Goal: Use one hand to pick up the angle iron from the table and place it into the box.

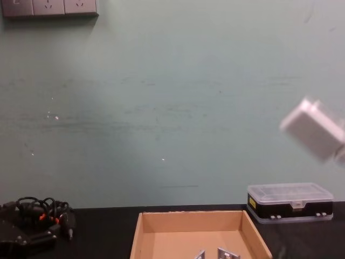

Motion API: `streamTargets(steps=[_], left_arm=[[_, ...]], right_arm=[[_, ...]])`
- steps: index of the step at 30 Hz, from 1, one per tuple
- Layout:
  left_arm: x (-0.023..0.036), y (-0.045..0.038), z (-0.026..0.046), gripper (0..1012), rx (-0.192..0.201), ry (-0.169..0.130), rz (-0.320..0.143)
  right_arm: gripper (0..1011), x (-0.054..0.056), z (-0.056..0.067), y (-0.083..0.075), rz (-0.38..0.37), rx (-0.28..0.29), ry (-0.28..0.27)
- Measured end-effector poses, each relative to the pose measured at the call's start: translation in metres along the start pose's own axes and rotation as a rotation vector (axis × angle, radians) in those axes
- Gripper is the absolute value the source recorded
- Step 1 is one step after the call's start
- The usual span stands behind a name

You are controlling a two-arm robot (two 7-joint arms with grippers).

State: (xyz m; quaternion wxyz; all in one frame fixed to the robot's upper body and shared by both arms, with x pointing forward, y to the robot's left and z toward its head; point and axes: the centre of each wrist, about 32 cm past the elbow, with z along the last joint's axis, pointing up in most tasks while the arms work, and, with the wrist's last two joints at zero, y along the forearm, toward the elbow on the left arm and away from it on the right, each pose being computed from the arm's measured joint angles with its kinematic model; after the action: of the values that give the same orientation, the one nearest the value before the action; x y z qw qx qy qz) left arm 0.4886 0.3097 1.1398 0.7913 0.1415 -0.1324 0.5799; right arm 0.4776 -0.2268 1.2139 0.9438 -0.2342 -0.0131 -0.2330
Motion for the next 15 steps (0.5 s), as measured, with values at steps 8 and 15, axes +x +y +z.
streamTargets(steps=[8,15], left_arm=[[0.0,0.0,0.0,1012,0.0,0.0,0.0],[0.0,0.0,0.0,1011,0.0,0.0,0.0]], right_arm=[[86,0.015,0.03,-0.025,-0.133,0.106,-0.03],[86,0.032,0.046,-0.025,-0.221,0.155,-0.037]])
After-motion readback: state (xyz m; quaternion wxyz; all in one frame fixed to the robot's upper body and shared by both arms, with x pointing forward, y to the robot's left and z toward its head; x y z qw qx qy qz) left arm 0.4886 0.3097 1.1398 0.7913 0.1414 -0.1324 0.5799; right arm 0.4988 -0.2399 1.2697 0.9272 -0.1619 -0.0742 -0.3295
